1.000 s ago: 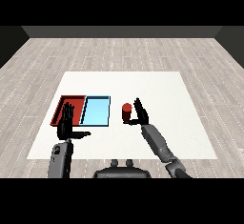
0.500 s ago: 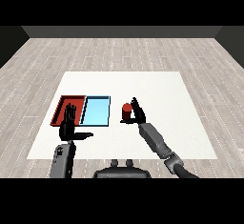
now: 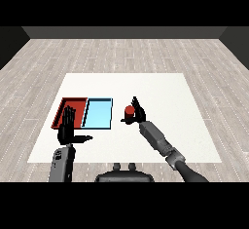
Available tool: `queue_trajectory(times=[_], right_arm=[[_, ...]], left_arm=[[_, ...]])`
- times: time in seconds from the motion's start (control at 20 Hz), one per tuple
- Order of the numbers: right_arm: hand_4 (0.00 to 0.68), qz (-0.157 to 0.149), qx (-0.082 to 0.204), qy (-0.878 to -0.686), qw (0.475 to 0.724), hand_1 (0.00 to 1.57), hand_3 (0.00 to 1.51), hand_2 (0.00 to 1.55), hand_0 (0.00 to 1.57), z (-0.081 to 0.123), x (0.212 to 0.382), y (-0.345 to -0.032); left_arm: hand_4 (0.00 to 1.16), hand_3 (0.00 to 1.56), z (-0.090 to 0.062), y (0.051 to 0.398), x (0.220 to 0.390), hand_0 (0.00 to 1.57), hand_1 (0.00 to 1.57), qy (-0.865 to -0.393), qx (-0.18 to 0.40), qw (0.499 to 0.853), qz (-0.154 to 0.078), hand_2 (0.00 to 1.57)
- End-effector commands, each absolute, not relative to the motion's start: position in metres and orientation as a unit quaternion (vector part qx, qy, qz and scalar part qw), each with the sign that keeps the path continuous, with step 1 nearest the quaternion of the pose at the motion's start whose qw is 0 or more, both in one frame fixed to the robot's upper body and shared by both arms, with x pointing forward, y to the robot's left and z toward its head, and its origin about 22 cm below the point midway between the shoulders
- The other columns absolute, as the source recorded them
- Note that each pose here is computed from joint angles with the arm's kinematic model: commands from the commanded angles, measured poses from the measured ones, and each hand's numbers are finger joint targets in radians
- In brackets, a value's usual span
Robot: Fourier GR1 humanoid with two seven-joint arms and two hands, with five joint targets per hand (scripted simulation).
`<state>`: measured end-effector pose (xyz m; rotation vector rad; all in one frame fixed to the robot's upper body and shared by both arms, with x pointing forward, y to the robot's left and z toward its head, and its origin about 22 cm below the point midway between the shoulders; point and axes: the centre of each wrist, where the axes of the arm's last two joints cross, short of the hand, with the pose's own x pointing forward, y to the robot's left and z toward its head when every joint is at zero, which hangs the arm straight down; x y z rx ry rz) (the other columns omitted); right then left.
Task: Pick the red can and put it in the red box
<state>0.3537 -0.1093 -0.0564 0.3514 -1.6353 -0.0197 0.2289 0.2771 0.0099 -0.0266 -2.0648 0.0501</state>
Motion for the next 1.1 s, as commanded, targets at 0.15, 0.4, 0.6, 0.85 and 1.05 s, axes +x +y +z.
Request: queue_trajectory(times=[0.15, 0.4, 0.6, 0.85, 1.05], right_arm=[[0.000, -0.003, 0.155, -0.726, 0.670, 0.00, 0.00, 0.00, 0.00, -0.053, 0.355, -0.099], [0.000, 0.015, 0.141, -0.718, 0.682, 0.00, 0.00, 0.00, 0.00, -0.059, 0.350, -0.093], [0.000, -0.009, 0.110, -0.702, 0.704, 0.00, 0.00, 0.00, 0.00, -0.053, 0.356, -0.091], [0.534, 0.026, -0.013, -0.676, 0.736, 1.50, 1.41, 1.46, 1.50, -0.038, 0.371, -0.087], [0.528, 0.057, -0.061, -0.660, 0.747, 1.43, 1.41, 1.45, 1.43, -0.041, 0.369, -0.084]], left_arm=[[0.00, 0.00, 0.013, 0.292, 0.235, 0.00, 0.00, -0.859, -0.006, 0.512, 0.026, 0.00], [0.00, 0.00, 0.019, 0.289, 0.225, 0.00, 0.00, -0.865, -0.012, 0.502, 0.024, 0.00], [0.00, 0.00, 0.010, 0.285, 0.226, 0.00, 0.00, -0.859, -0.006, 0.512, 0.030, 0.00], [0.00, 0.00, 0.014, 0.288, 0.224, 0.00, 0.00, -0.858, -0.002, 0.514, 0.031, 0.00], [0.00, 0.00, 0.016, 0.282, 0.238, 0.00, 0.00, -0.862, 0.003, 0.507, 0.028, 0.00]])
